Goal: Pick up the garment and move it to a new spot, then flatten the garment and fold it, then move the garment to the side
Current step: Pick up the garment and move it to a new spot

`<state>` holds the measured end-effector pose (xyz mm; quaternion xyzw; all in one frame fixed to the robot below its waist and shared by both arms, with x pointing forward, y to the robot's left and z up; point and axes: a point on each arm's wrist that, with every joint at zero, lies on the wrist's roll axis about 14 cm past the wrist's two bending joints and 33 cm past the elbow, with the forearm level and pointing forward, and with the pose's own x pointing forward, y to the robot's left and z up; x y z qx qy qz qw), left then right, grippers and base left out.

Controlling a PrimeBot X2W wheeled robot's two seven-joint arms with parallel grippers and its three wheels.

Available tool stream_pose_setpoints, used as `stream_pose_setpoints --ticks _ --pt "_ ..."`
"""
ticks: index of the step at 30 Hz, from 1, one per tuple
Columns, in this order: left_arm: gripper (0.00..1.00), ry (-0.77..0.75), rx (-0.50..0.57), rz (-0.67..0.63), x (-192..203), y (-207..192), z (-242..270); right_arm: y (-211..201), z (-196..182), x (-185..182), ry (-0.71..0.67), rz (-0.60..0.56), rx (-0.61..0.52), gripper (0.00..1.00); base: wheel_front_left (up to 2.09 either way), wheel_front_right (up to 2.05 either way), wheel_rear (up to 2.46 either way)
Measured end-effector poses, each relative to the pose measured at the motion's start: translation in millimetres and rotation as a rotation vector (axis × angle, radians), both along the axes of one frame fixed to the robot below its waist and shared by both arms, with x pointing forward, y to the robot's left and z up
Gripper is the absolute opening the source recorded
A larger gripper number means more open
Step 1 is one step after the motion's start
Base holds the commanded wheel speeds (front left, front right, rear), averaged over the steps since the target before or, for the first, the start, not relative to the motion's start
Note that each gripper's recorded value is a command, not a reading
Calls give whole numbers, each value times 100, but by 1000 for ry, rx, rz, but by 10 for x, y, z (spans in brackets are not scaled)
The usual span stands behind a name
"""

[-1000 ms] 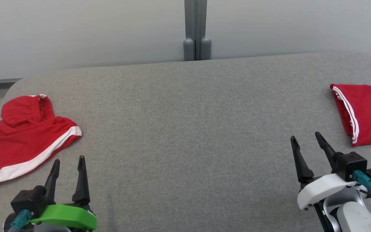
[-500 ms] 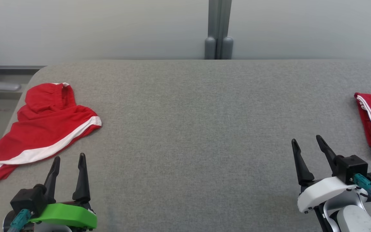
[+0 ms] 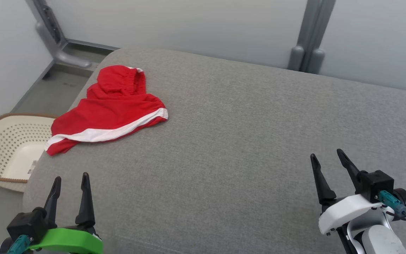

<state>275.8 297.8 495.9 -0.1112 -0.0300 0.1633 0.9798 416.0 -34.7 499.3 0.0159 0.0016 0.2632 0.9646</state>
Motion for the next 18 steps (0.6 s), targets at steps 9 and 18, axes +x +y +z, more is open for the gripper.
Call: stream_pose_setpoints --ticks 9,18 --pt "100 10 -6 148 -465 310 -29 593 -32 -32 10 163 -1 100 0 0 0" --pt "100 16 -19 197 -593 377 -58 747 -91 -18 21 215 -17 100 0 0 0"
